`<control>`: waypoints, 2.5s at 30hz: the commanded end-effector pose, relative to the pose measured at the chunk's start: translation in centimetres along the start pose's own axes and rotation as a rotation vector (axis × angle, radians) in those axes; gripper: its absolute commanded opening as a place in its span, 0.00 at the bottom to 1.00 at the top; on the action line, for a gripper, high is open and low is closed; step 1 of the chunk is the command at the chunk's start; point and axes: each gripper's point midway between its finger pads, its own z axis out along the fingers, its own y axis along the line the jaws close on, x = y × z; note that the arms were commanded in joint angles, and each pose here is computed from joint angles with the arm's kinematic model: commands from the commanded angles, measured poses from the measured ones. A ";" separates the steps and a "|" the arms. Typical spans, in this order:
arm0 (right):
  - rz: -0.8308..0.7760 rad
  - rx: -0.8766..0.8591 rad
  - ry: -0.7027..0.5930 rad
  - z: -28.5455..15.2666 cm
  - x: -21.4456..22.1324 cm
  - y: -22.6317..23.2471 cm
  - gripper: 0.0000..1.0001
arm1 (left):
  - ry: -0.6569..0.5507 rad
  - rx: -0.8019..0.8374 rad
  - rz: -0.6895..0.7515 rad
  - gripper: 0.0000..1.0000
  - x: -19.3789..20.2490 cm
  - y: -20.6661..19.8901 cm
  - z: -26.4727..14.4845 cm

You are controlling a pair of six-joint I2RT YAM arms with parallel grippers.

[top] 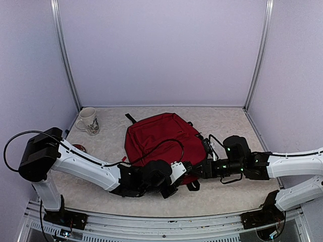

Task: Pack the student bag
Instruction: Hold the largest pocket of the student bag, then unzip the largest pocket of the student bag.

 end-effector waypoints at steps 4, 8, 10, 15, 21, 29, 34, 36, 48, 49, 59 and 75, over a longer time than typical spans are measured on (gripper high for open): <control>-0.020 -0.004 -0.009 -0.1 -0.7 0.6 0.40 | 0.022 0.001 -0.017 0.12 0.4 0.1 0.7; -0.022 -0.005 -0.009 0.0 -0.8 0.7 0.40 | 0.011 -0.016 -0.021 0.00 0.1 0.6 0.7; -0.023 -0.004 -0.007 -0.1 -0.8 0.7 0.40 | -0.001 -0.024 -0.026 0.00 -0.4 0.8 0.4; -0.029 -0.002 -0.006 -0.1 -0.8 0.7 0.40 | -0.023 -0.006 -0.027 0.00 -1.2 0.8 -0.7; -0.043 0.063 -0.007 -0.4 -1.4 -0.4 0.41 | 0.013 -0.100 -0.033 0.00 0.2 2.8 -1.8; -0.034 0.028 -0.070 0.2 -3.8 0.1 0.63 | 0.009 -0.089 -0.024 0.00 0.6 2.4 -2.7; -0.034 0.040 -0.096 1.2 -5.6 0.3 0.65 | 0.002 -0.082 -0.013 0.00 0.2 2.2 -2.7; 0.001 0.058 -0.102 1.6 -5.9 -0.6 0.65 | -0.001 -0.078 -0.007 0.00 0.2 2.1 -2.8; 0.097 0.059 -0.129 3.8 -7.3 -2.6 0.00 | -0.004 -0.050 0.012 0.00 -0.3 1.4 -3.1; 0.098 0.069 -0.150 3.4 -7.5 -3.0 0.00 | -0.001 -0.047 0.008 0.00 -0.3 1.4 -3.3; 0.060 0.166 -0.273 -2.5 -9.6 -6.8 0.00 | 0.070 -0.024 -0.074 0.00 3.0 2.3 -5.1; -0.113 0.220 -0.158 -4.8 -8.4 -3.8 0.32 | 0.002 0.014 -0.108 0.00 0.5 3.2 -7.1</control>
